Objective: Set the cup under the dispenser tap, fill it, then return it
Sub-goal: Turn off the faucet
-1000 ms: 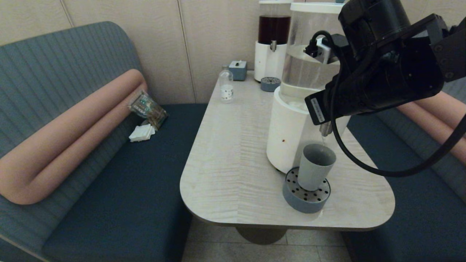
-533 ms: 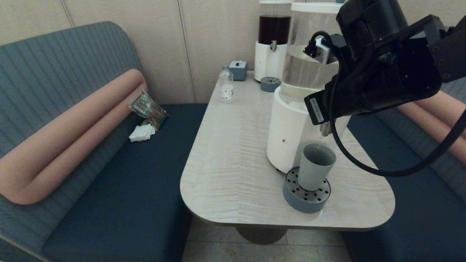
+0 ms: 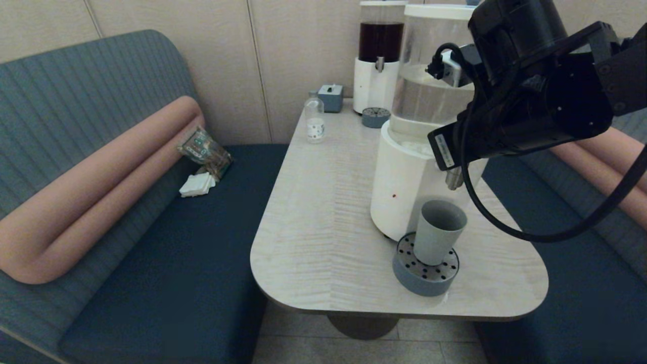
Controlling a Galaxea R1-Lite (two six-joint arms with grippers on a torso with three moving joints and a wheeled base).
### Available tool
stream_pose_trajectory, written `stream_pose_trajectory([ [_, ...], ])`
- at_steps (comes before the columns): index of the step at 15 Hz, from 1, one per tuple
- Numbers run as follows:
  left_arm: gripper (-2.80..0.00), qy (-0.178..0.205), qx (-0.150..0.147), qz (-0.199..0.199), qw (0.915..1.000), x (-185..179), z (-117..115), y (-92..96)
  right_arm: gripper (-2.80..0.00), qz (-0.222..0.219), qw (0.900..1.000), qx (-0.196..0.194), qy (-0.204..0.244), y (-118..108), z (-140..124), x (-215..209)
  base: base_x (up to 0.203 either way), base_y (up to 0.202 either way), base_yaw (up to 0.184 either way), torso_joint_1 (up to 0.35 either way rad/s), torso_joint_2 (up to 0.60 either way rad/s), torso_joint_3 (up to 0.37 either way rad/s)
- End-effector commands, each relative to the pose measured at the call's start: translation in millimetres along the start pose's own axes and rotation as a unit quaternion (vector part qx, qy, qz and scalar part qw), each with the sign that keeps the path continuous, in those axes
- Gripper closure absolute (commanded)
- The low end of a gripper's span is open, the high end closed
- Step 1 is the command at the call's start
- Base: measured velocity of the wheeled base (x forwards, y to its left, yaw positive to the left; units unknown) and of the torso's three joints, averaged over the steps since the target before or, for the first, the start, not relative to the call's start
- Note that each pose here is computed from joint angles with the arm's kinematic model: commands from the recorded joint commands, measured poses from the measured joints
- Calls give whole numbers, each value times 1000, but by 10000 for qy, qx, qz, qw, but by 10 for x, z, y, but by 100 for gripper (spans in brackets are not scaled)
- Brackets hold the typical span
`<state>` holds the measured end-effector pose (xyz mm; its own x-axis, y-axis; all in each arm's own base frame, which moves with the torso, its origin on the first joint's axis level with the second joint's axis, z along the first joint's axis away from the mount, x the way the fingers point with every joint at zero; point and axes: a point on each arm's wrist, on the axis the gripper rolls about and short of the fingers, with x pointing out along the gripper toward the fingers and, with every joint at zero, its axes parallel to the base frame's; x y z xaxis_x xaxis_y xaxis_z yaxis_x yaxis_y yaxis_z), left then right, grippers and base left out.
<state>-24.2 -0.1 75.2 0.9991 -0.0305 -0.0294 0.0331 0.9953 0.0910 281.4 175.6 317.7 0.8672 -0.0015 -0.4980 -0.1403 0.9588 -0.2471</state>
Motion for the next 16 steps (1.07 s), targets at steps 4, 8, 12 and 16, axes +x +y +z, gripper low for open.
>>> stream_pose_trajectory([
  [4,0,-1,2,-1,10000,0,0,0,0,-30,10000,-31,63,2,-17,7,0,0,0,0,0,0],
  [8,0,-1,7,-1,10000,0,0,0,0,-60,10000,-34,67,1,-19,8,0,0,0,0,0,0],
  [12,0,-1,2,-1,10000,0,0,0,0,-135,9999,-38,88,-9,-30,17,0,0,0,0,0,0],
  [16,0,-1,9,-1,10000,0,0,0,0,-119,9999,-20,33,-9,-15,5,0,0,0,0,0,0],
])
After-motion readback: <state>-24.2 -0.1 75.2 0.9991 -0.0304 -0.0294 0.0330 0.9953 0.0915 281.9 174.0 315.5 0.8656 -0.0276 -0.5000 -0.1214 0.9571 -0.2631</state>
